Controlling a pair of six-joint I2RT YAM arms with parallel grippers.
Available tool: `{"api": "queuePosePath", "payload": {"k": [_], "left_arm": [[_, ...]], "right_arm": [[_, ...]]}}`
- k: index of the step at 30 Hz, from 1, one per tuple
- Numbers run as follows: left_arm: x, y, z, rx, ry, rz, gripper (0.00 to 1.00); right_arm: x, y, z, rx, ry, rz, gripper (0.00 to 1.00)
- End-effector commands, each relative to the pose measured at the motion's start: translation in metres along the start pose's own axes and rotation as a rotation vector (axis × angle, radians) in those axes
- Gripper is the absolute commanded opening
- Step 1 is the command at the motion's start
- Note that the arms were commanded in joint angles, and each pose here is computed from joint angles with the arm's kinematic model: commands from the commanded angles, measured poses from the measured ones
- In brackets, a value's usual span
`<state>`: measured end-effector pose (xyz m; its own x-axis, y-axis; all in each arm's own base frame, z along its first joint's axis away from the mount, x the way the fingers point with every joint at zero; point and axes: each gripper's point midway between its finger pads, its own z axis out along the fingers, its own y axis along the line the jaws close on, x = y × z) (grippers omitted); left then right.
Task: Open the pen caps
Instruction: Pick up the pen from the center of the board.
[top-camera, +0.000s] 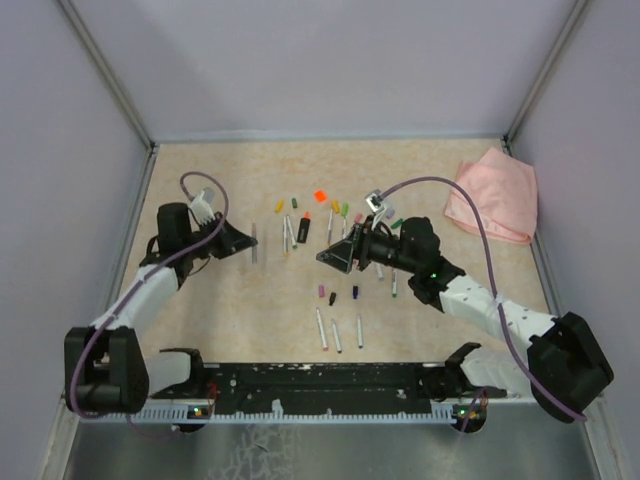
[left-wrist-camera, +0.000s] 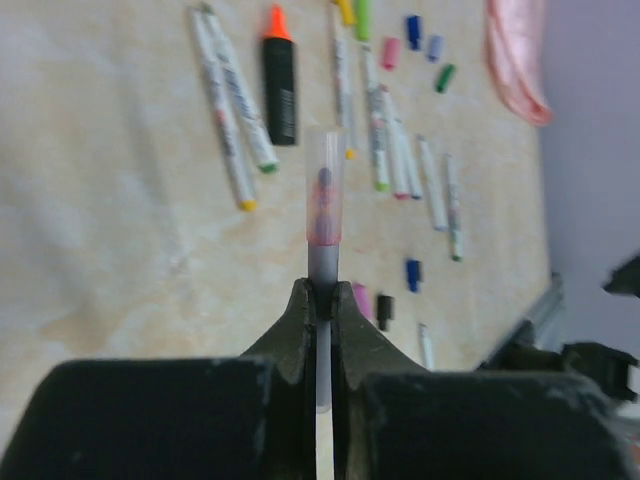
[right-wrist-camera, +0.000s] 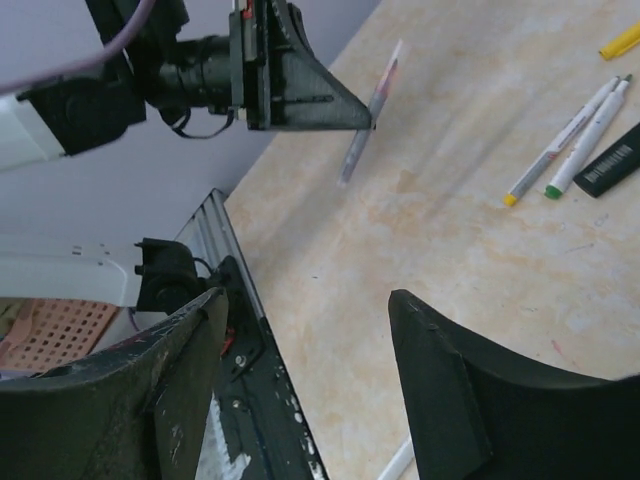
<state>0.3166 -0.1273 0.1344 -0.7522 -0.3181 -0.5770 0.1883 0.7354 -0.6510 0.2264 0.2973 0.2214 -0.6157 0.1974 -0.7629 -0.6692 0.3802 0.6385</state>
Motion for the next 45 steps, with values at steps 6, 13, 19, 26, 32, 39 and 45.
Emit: {"api": "queuePosePath", "payload": {"k": [6,13,19,26,32,39,45], "left_arm": [[0.011,-0.134,-0.032,0.514,-0.191,-0.035,0.0],[0.025,-0.175,-0.027,0.61,-0.172,-0.042,0.0],[0.034,-0.192,-0.022,0.641,-0.152,-0.041,0.0],[0.042,-0.208,-0.017,0.664,-0.125,-0.026,0.0],[0.05,-0.213,-0.016,0.666,-0.106,-0.026,0.0],[0.055,-0.216,-0.017,0.666,-0.092,-0.024,0.0],[0.052,-0.215,-0.022,0.646,-0.11,-0.006,0.19]], "right_arm": [[-0.013,0.031,0.011,-0.161,-0.016,0.077,0.49],[-0.008,0.038,0.014,-0.148,0.01,0.084,0.49],[0.002,0.042,0.014,-0.137,0.038,0.098,0.49],[0.005,0.044,0.018,-0.108,0.034,0.106,0.49],[0.014,0.041,0.021,-0.076,0.057,0.128,0.45],[0.014,0.048,0.027,-0.096,0.054,0.161,0.28],[0.019,0.048,0.024,-0.1,0.054,0.19,0.0]]}}
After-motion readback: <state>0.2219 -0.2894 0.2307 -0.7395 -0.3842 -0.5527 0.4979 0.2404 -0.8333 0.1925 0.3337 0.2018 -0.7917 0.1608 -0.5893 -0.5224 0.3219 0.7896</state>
